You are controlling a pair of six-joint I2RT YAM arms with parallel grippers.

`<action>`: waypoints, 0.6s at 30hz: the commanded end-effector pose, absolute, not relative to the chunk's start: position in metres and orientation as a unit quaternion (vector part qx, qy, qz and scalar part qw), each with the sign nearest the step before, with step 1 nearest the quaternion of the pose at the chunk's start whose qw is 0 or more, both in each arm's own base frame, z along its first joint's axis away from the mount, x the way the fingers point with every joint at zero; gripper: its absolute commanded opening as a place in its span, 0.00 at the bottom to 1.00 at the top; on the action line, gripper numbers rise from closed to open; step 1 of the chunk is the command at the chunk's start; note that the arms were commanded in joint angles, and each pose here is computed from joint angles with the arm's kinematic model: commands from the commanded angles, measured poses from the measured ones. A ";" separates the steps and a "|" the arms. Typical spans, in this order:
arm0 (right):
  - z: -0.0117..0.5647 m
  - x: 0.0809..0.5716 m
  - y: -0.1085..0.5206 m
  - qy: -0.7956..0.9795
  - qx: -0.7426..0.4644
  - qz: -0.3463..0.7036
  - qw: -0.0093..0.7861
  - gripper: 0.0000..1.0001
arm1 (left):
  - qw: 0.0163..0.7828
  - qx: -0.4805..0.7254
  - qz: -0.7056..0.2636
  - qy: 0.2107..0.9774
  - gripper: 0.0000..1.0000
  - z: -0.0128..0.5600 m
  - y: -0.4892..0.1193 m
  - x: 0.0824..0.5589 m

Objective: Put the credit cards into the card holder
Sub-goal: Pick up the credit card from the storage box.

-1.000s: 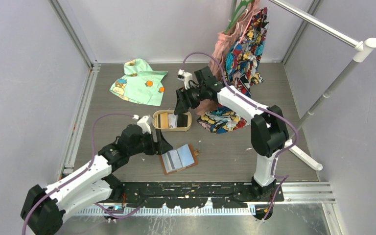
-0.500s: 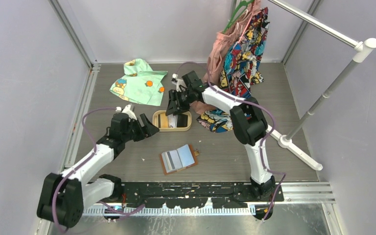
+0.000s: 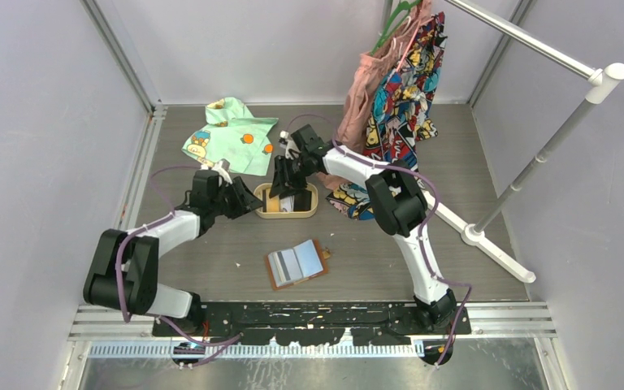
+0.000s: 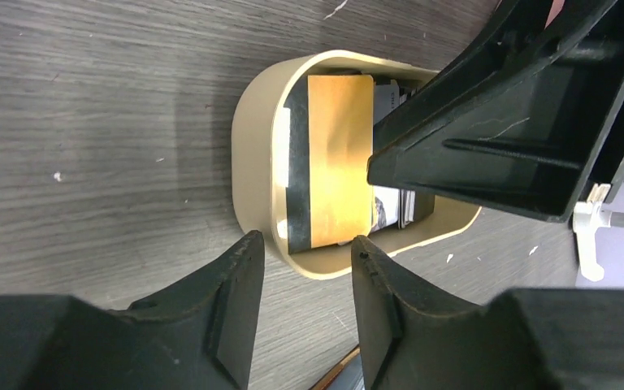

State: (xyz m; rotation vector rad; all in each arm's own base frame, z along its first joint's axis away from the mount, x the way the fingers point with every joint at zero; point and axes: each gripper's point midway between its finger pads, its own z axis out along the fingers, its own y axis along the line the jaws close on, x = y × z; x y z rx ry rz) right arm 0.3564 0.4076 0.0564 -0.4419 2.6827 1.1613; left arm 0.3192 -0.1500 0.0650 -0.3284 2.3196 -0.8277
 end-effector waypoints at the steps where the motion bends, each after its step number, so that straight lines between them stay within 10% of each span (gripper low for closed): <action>1: 0.073 0.353 0.429 0.883 -0.142 0.440 0.081 0.45 | 0.339 -0.098 -0.335 0.874 0.42 0.077 -0.159 0.339; 18: 0.086 0.347 0.443 0.859 -0.125 0.494 0.060 0.36 | 0.314 -0.086 -0.350 0.878 0.27 0.072 -0.168 0.341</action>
